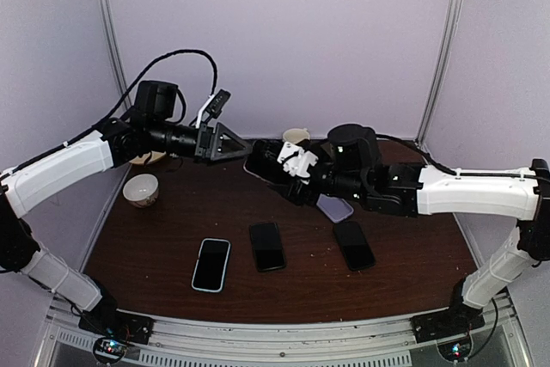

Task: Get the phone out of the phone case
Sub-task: Pass from the left arm to the right, then place the phone at the center of the board.

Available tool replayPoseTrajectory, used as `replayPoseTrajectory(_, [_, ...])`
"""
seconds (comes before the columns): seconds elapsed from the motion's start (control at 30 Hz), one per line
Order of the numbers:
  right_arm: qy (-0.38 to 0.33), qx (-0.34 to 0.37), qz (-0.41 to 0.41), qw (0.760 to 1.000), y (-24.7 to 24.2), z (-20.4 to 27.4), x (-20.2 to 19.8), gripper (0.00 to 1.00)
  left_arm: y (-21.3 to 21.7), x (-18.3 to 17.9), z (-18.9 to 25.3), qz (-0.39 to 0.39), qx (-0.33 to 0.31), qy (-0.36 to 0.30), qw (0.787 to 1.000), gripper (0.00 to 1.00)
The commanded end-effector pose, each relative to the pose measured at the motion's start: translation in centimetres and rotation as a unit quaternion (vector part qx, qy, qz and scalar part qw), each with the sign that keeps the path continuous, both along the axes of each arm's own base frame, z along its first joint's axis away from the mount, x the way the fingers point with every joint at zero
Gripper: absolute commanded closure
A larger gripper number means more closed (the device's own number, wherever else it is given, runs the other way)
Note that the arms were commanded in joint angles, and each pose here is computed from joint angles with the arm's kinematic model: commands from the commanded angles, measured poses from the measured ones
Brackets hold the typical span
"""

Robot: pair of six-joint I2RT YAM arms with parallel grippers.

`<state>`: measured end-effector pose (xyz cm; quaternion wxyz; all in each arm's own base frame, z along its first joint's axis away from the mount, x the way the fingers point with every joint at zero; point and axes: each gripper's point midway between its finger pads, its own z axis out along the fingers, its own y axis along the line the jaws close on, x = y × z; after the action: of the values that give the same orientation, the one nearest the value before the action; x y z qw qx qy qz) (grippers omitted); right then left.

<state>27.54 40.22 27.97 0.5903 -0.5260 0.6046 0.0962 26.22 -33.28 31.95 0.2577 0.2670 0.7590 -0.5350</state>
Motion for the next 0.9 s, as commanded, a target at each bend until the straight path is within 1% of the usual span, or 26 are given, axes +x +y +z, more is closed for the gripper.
replayPoseTrajectory(0.0, [0.008, 0.051, -0.063, 0.997, -2.7, 2.6, 1.6, 0.63, 1.1, 0.7, 2.0, 0.03, -0.005, -0.061, 0.998, 0.22])
replayPoseTrajectory(0.07, [0.039, 0.053, -0.095, 0.993, -4.3, 1.7, 3.0, 0.63, 2.1, 1.6, 1.5, 0.06, 0.03, -0.095, 0.993, 0.17])
replayPoseTrajectory(0.17, [0.082, 0.054, -0.159, 0.982, -7.5, 0.2, 5.4, 0.63, 4.4, 3.2, 0.7, 0.122, 0.101, -0.146, 0.977, 0.13])
replayPoseTrajectory(0.23, [0.117, 0.064, -0.201, 0.971, -9.8, -0.8, 6.9, 0.64, 5.8, 4.0, 0.3, 0.152, 0.138, -0.175, 0.963, 0.1])
replayPoseTrajectory(0.3, [0.156, 0.076, -0.237, 0.956, -12.1, -2.0, 8.4, 0.64, 6.7, 4.4, 0.1, 0.167, 0.163, -0.196, 0.952, 0.05])
replayPoseTrajectory(0.33, [0.183, 0.076, -0.251, 0.947, -13.2, -3.0, 9.0, 0.64, 7.0, 4.5, -0.1, 0.167, 0.172, -0.206, 0.949, 0.03])
replayPoseTrajectory(0.4, [0.224, 0.077, -0.273, 0.932, -15.1, -4.6, 10.1, 0.63, 7.4, 4.6, -0.3, 0.171, 0.184, -0.218, 0.943, 0.02])
replayPoseTrajectory(0.5, [0.262, 0.057, -0.31, 0.912, -17.7, -7.0, 11.6, 0.64, 7.8, 4.7, -0.4, 0.175, 0.195, -0.231, 0.937, 0.02])
replayPoseTrajectory(0.63, [0.298, 0.04, -0.355, 0.885, -20.8, -9.6, 13.7, 0.64, 8.2, 4.9, -0.8, 0.178, 0.209, -0.24, 0.931, 0.02])
replayPoseTrajectory(0.77, [0.345, 0.059, -0.403, 0.846, -23.3, -12.6, 15.9, 0.65, 8.9, 5.6, -1.5, 0.192, 0.235, -0.236, 0.923, 0.02])
replayPoseTrajectory(0.87, [0.353, 0.061, -0.429, 0.829, -24.3, -14.7, 17.2, 0.66, 9.4, 6.0, -1.9, 0.202, 0.254, -0.24, 0.915, 0.02])
